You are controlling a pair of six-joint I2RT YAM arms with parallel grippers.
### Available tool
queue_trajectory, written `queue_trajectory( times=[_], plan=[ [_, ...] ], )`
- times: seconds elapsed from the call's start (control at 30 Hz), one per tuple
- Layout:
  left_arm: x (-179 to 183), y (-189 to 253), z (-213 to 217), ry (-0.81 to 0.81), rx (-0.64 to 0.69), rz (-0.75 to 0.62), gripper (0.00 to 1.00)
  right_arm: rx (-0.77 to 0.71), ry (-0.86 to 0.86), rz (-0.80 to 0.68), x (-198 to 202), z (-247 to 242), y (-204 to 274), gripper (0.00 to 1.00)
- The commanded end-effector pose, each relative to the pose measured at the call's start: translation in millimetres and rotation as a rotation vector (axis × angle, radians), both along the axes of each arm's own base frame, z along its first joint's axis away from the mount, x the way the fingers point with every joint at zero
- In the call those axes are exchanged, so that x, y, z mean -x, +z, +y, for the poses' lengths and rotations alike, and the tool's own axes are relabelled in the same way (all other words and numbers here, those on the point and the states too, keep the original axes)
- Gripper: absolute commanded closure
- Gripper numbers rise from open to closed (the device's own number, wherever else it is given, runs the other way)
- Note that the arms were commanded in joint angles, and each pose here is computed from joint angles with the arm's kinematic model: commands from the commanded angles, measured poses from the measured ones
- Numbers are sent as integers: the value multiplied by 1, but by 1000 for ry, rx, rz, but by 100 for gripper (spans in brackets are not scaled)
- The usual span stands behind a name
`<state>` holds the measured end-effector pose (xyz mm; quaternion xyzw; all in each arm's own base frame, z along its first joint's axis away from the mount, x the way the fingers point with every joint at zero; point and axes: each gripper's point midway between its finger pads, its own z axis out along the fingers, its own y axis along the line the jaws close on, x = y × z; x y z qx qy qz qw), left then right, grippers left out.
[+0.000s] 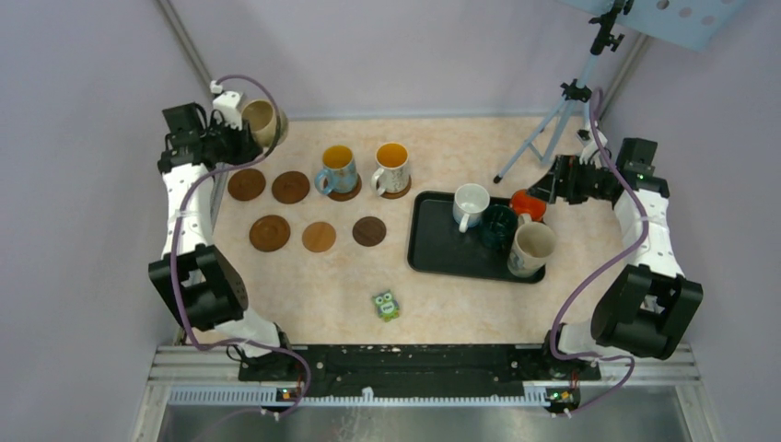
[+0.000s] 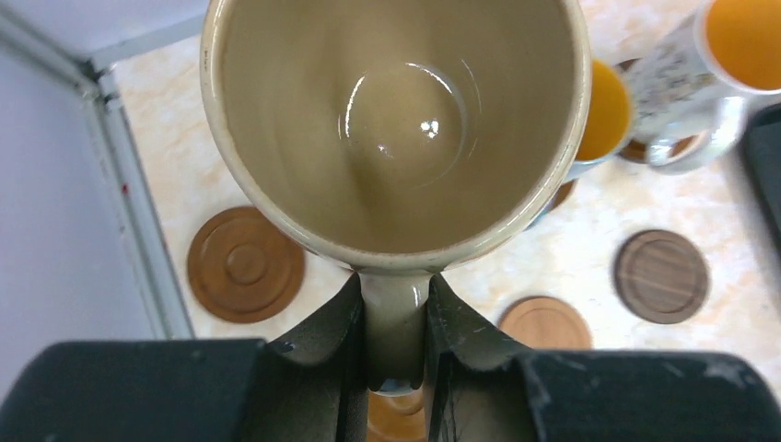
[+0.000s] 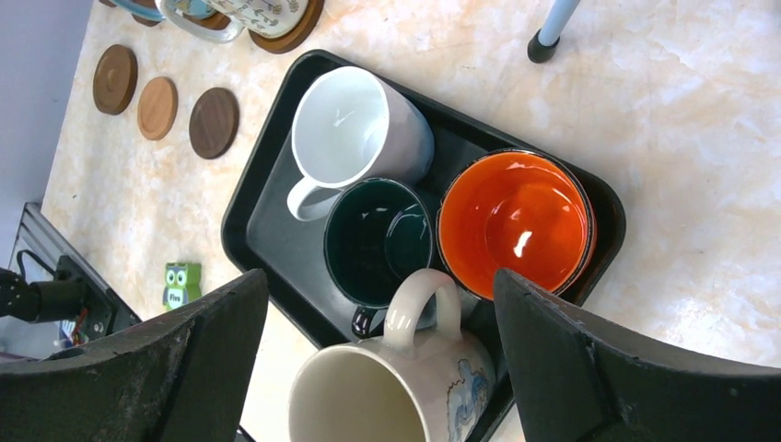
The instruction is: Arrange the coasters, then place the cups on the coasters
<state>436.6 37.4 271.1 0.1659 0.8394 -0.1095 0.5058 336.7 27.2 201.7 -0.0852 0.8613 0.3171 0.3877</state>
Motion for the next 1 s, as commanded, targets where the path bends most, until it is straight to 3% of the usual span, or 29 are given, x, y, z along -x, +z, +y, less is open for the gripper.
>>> queue_trajectory(
  times=[0.0, 0.4, 0.97],
  plan=[
    [-23, 10, 50, -3, -81, -152, 100, 4, 21, -47, -11, 1, 5, 9],
    [-46, -71, 141, 93, -228, -89, 100, -14, 14, -55, -17, 1, 2, 9],
    [-52, -141, 173, 111, -221, 64, 100, -28, 13, -35, -19, 1, -5, 9]
  ],
)
